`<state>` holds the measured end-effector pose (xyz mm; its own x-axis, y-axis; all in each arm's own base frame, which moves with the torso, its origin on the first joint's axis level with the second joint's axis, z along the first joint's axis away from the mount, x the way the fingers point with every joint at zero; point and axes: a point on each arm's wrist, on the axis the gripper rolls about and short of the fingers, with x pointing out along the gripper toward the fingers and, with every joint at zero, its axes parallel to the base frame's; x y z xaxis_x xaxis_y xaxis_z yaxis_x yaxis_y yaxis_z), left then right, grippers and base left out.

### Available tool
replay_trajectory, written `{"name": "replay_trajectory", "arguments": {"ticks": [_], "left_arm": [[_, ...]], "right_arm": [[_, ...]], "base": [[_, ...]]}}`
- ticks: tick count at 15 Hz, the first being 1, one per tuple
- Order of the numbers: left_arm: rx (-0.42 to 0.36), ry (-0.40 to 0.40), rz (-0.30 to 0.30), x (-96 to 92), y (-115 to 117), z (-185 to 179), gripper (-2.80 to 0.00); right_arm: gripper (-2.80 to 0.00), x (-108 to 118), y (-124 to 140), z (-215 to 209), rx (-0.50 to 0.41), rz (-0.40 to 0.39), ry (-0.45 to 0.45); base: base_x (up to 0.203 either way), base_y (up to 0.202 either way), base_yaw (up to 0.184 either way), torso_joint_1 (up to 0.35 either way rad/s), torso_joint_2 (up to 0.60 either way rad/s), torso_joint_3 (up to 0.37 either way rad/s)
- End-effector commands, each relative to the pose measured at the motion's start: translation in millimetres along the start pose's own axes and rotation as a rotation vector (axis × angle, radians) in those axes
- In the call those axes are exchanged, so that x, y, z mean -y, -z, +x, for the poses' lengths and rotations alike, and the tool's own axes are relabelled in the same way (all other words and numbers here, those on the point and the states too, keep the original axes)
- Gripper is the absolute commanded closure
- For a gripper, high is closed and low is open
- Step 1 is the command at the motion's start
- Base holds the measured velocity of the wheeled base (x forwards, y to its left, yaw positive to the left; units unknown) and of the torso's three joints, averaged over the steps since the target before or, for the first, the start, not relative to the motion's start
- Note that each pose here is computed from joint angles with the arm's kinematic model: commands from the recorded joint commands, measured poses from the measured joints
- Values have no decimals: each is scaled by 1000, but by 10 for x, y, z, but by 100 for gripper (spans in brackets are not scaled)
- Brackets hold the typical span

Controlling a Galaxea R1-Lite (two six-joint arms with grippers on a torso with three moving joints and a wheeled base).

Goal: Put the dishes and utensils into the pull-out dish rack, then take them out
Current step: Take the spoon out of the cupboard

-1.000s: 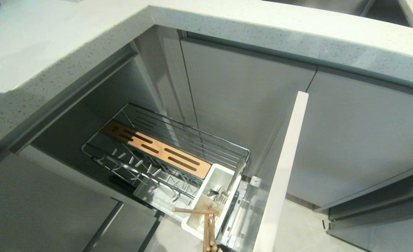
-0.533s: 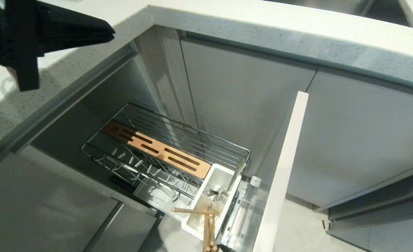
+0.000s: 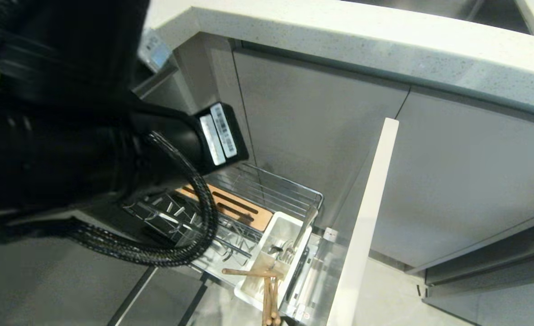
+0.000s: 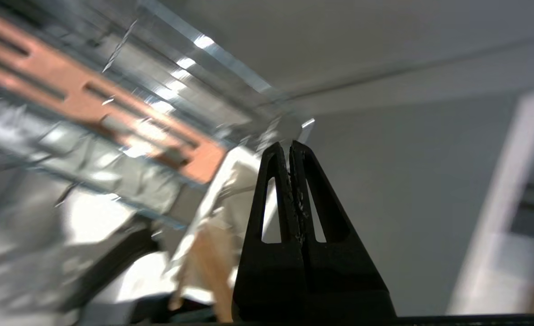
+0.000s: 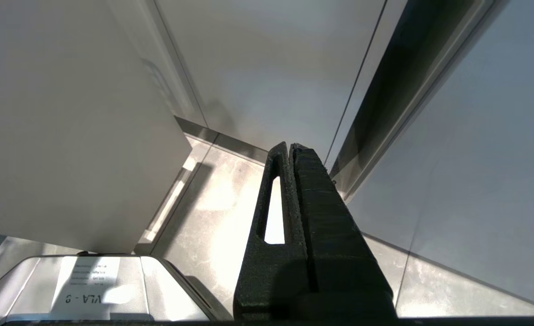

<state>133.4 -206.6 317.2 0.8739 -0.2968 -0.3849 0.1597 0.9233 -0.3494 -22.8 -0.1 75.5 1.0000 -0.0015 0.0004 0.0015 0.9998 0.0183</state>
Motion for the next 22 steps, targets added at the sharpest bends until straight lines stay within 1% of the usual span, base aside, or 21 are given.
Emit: {"name": "replay_trajectory", "arguments": {"ticks": [1,3,6,9,13,14,17,22], "left_arm": [[-52,-73,74,89,210,226,0],[-84,-108,116,100,334,331,0],[-127,-126,178,143,518,414,0],[-200,-144,278,136,663,323,0],[-235,-157,324,159,787,361,0],[-247,-167,340,156,825,377,-280],[-268,-165,369,184,917,394,-280],[-299,-178,395,210,1047,489,-280]], "right_arm": [[0,0,4,1,-2,0,0],[0,0,4,1,-2,0,0],[0,0,4,1,-2,0,0],[0,0,4,1,-2,0,0],[0,0,4,1,-2,0,0],[0,0,4,1,-2,0,0],[0,0,4,1,-2,0,0],[0,0,4,1,-2,0,0]], "base": [[0,0,0,0,0,0],[0,0,0,0,0,0],[0,0,0,0,0,0],[0,0,0,0,0,0],[0,0,0,0,0,0],[0,0,0,0,0,0],[0,0,0,0,0,0],[0,0,0,0,0,0]]}}
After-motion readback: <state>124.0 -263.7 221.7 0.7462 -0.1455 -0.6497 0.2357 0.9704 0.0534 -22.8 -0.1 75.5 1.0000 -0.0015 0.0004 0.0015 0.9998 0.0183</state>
